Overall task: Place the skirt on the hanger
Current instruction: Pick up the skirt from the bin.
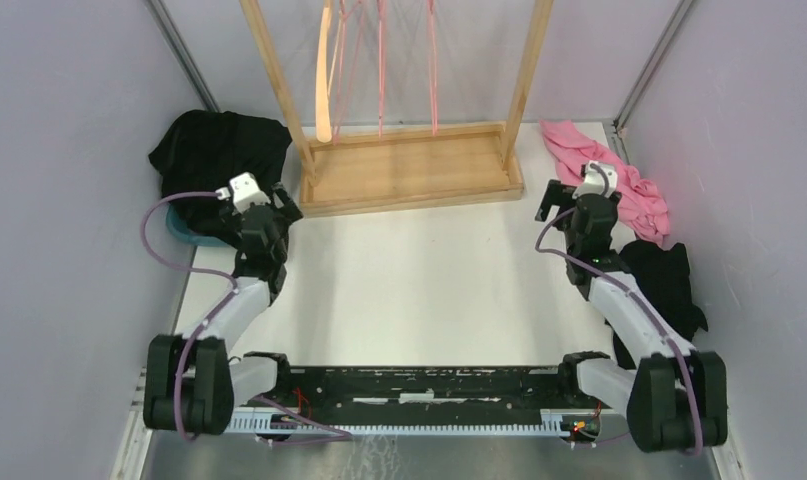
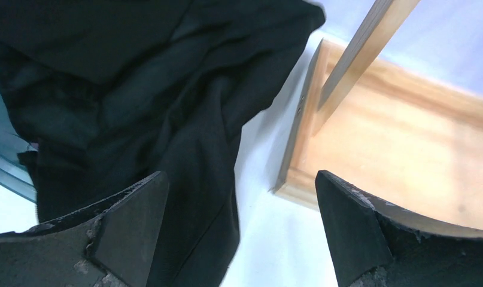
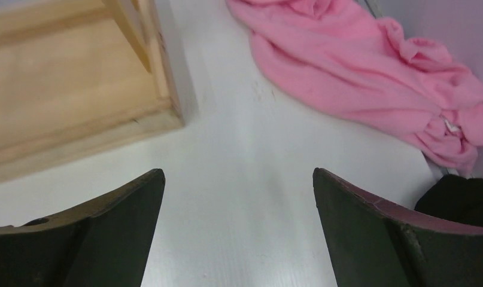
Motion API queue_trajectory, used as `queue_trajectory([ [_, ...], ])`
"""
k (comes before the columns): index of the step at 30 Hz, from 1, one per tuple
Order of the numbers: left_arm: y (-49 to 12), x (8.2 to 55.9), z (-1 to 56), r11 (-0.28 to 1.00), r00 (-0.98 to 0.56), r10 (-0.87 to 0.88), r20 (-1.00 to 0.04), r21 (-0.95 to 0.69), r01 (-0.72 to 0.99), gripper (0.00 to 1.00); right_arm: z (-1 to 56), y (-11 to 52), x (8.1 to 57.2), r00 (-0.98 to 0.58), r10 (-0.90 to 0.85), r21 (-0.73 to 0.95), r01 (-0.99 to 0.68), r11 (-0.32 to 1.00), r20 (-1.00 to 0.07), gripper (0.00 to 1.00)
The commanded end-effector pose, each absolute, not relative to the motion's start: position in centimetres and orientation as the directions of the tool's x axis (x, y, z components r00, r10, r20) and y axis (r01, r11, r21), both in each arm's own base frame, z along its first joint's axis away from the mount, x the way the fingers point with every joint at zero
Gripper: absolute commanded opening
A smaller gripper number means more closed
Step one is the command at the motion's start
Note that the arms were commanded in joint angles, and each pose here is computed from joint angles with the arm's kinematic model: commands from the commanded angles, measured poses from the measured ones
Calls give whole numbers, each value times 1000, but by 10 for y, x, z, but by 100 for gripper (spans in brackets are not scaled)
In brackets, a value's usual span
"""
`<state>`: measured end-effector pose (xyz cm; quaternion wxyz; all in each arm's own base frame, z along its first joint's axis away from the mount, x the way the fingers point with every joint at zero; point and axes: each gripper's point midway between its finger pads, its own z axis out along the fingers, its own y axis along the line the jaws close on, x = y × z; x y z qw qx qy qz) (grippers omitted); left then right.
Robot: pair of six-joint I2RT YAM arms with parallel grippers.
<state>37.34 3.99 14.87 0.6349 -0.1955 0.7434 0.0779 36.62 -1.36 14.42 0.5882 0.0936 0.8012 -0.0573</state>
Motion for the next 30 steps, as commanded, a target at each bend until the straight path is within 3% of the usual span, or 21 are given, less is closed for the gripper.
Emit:
queue_trajectory([
  [1, 42, 351, 173, 844, -117, -349, -930, -257, -471, 99, 189, 2, 344, -345, 220, 153, 211, 966, -913, 100],
  [8, 4, 351, 280, 827, 69, -518, -853, -520, -215, 99, 234, 72, 322, -377, 344, 408, -102, 907, -860, 100],
  [11, 21, 361, 282, 734, 99, -596, -797, -590, -336, 99, 232, 84, 320, -431, 401, 486, -103, 868, -808, 100],
  [17, 64, 393, 282, 671, -21, -537, -844, -411, -616, 99, 238, 106, 317, -589, 316, 501, -179, 846, -744, 100],
  [25, 139, 384, 220, 485, -45, -590, -806, -309, -818, 99, 241, 105, 299, -615, 299, 487, -161, 858, -729, 100],
  [30, 157, 375, 213, 396, 35, -568, -823, -310, -864, 99, 226, 115, 294, -650, 302, 520, -168, 838, -697, 94],
])
